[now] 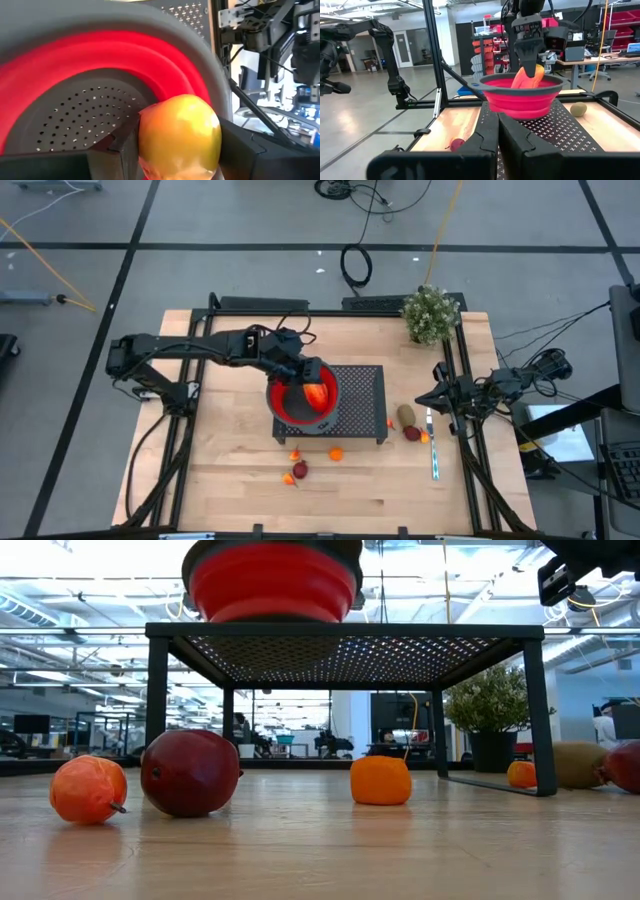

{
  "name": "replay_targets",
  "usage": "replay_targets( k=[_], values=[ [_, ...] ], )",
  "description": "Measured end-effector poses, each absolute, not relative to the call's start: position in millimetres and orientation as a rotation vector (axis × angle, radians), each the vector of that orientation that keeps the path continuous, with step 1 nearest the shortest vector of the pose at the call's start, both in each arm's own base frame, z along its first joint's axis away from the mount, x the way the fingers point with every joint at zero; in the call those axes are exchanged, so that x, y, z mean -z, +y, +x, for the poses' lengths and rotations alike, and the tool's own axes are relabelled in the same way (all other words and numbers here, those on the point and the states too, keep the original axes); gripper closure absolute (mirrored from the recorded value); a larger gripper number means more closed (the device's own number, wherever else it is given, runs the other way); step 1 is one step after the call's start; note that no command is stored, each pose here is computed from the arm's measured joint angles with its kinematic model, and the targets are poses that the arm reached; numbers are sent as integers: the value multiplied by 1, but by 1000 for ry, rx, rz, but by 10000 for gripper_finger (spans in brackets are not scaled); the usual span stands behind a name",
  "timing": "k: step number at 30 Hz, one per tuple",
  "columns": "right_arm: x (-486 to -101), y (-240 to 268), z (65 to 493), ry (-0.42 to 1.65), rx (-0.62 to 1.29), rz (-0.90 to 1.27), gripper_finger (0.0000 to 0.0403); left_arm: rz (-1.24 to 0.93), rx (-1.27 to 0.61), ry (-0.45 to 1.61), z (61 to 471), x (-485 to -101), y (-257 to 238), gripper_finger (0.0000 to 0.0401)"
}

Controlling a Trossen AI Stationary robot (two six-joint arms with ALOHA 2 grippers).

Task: Pick & Place Fruit
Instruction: Put the mango into the red colander on the shelf

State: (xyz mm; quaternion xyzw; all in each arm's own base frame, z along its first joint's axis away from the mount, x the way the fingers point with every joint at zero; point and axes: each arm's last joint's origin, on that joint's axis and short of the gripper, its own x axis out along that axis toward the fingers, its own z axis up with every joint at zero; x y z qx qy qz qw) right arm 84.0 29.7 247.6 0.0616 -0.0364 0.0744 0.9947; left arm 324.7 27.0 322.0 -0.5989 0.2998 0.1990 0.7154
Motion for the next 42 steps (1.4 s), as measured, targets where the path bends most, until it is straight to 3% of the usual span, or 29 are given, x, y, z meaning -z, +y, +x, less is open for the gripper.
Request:
replay_targets(
  k=[9, 42],
  values=[
    [-248, 30, 84, -73, -149, 124, 403, -1327, -435, 656, 325, -323, 27, 177],
    [-247, 30, 84, -72, -149, 123, 403, -1322, -370, 603, 330, -328, 27, 173]
  ],
)
